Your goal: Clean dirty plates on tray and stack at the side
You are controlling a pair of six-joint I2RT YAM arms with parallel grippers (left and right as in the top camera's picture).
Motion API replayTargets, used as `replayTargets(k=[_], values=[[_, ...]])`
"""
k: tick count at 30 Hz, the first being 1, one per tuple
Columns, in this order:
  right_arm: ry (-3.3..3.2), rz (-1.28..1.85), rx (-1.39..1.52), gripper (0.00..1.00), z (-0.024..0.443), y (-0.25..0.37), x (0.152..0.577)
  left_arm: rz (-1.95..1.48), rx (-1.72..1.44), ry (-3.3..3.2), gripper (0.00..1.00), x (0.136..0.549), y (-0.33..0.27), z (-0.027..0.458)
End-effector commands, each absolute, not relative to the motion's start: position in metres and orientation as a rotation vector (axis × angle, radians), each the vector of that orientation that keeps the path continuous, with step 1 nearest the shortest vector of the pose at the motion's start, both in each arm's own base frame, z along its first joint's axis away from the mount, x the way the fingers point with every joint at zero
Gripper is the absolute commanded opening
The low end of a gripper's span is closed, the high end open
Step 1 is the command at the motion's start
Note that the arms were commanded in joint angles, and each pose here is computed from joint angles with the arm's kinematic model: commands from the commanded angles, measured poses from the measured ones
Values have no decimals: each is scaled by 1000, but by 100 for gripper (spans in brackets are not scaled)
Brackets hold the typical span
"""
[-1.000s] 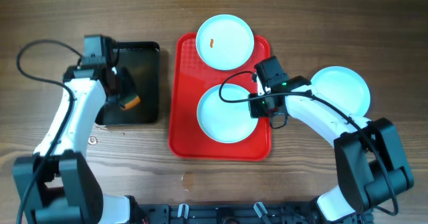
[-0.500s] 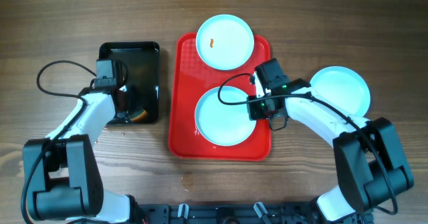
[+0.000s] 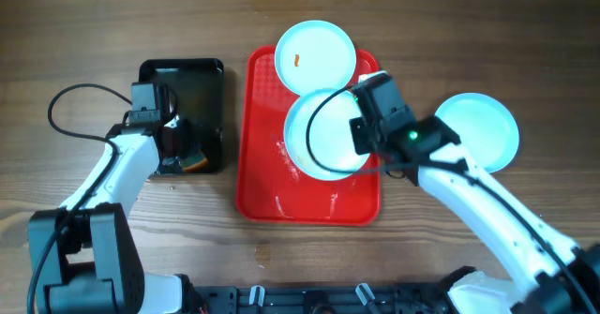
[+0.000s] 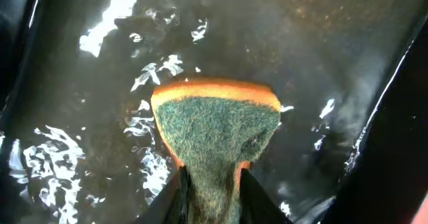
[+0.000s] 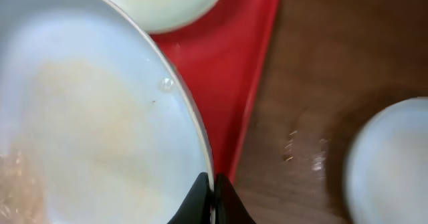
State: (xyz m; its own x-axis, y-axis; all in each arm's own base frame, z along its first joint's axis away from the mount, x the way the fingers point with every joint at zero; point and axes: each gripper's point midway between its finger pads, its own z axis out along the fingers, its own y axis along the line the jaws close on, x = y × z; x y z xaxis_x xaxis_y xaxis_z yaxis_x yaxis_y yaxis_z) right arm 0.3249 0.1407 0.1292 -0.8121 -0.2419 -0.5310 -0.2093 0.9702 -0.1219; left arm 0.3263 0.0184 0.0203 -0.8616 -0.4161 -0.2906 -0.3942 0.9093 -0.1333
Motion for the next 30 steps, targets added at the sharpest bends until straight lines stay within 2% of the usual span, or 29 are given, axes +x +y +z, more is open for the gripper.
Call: replayTargets(k=[1, 10, 30], values=[[2347, -383, -302, 4, 171, 126, 331, -107, -603, 2794, 17, 321, 17, 3], [2028, -713, -418, 4, 220, 152, 308, -102, -610, 2824, 19, 317, 17, -4], [1818, -828, -513, 4, 250, 182, 279, -102, -610, 2825, 20, 317, 16, -4]])
